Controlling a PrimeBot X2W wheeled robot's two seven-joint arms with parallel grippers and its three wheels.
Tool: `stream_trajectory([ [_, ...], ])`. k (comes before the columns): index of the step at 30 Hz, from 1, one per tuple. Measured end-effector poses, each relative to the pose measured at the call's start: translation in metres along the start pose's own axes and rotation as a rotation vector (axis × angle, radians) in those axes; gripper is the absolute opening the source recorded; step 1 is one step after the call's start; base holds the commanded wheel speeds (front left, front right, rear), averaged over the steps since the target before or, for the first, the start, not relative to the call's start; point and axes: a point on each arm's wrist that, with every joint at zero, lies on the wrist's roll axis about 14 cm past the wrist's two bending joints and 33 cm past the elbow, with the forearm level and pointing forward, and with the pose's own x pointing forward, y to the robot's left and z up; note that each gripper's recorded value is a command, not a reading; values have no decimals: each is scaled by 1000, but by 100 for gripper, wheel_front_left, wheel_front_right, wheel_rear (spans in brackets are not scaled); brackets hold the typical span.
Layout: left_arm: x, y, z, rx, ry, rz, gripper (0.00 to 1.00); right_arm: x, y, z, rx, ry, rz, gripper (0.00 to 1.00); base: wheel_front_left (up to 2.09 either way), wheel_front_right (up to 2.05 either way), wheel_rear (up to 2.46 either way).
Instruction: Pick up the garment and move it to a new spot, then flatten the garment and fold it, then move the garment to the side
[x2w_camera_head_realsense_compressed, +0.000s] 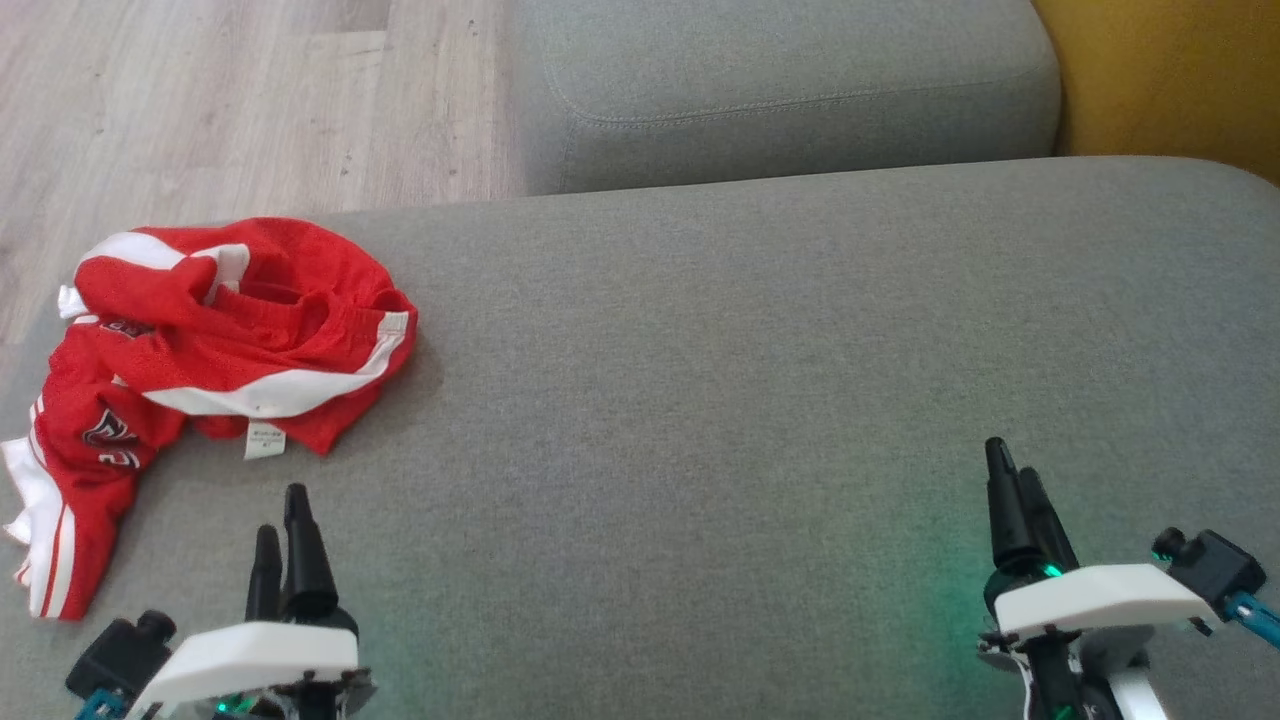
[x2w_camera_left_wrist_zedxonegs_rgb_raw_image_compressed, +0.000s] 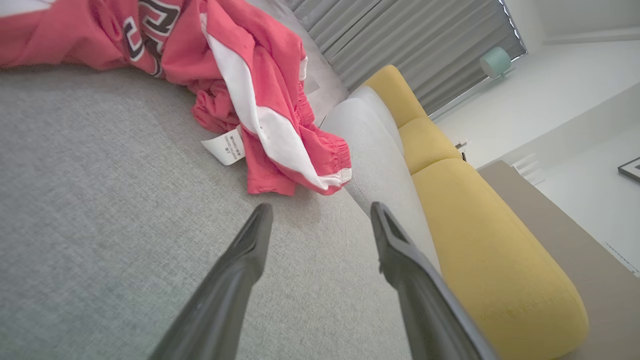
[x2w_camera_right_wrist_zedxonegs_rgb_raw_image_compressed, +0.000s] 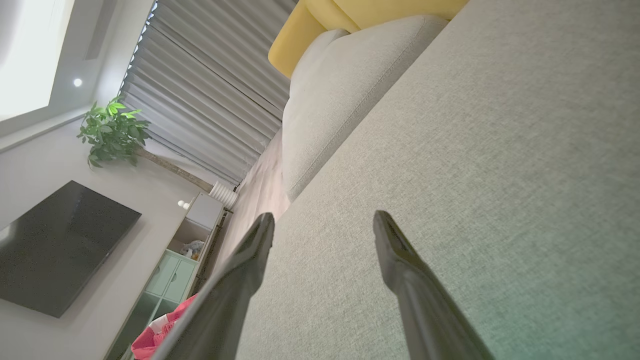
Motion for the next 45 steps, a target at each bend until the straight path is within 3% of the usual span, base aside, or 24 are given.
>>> stream_trajectory([
  [45,-9,-33,-9,530,-61,-130,100,-4,34,-16,-569,-14,151,100,0,0,0],
])
